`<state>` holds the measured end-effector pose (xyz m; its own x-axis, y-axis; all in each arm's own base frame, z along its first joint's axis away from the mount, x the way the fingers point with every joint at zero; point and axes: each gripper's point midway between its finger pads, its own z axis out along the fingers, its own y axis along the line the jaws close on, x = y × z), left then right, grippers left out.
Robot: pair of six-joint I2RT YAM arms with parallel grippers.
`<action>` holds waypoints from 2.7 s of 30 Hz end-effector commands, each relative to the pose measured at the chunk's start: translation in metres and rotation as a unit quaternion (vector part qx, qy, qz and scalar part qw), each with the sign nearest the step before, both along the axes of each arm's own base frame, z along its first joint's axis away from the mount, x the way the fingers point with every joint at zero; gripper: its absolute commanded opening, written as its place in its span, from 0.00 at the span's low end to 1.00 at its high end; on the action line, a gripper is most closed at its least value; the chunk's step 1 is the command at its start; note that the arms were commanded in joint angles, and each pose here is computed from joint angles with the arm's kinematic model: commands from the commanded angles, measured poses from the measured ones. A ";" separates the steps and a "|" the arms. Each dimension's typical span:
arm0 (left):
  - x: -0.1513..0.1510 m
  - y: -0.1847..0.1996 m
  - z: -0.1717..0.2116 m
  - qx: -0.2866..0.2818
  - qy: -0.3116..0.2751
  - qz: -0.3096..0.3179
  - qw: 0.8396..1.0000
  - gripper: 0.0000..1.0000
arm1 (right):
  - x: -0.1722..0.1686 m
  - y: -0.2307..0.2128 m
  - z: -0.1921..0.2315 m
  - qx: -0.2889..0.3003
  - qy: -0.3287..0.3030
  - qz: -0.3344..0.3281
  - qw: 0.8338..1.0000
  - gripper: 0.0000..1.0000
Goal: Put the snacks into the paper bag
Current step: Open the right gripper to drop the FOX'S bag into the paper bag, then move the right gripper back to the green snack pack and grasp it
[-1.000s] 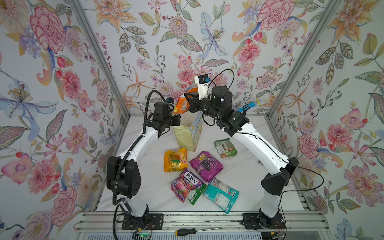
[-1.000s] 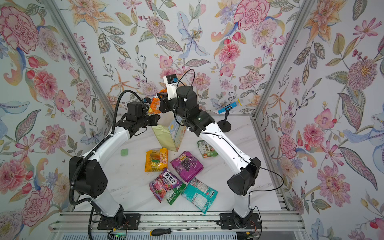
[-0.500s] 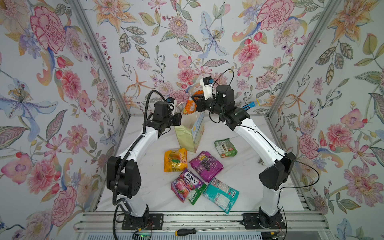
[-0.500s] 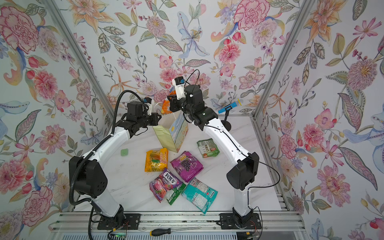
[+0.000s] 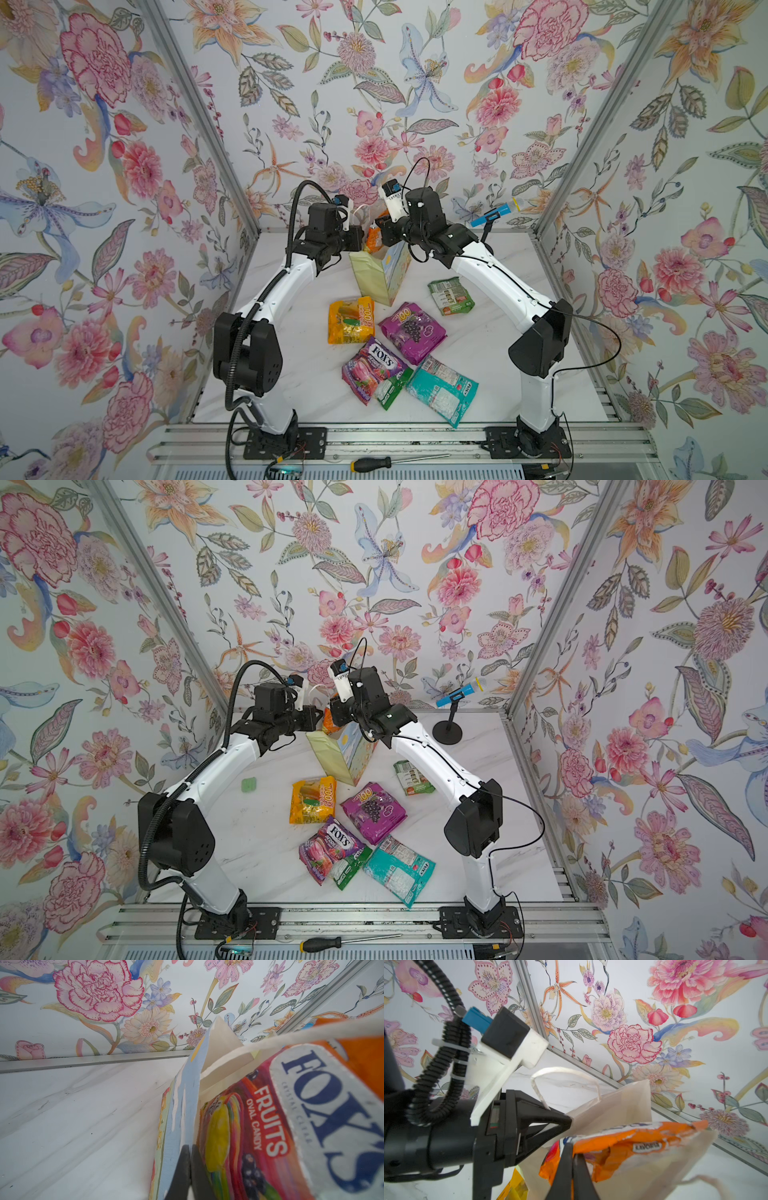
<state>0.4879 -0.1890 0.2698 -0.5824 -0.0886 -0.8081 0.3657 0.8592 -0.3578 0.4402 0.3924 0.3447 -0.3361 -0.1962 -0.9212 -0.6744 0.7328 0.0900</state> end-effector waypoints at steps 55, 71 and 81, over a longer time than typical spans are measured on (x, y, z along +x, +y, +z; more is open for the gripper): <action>-0.004 0.011 0.013 -0.022 -0.016 0.037 0.999 0.00 | -0.075 -0.289 -0.162 0.211 0.262 -0.301 0.892 0.55; -0.005 0.011 0.008 -0.022 -0.012 0.036 0.999 0.00 | -0.076 -0.321 -0.285 0.227 0.364 -0.359 0.829 0.52; -0.007 0.011 0.006 -0.022 -0.010 0.035 0.999 0.00 | -0.062 -0.317 -0.309 0.246 0.380 -0.361 0.815 0.51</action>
<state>0.4859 -0.1826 0.2678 -0.5677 -0.1452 -0.8103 0.3234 0.8659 -0.3817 0.3696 0.0738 0.0337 -0.7263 0.6190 -0.2990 0.3143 0.6859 0.6563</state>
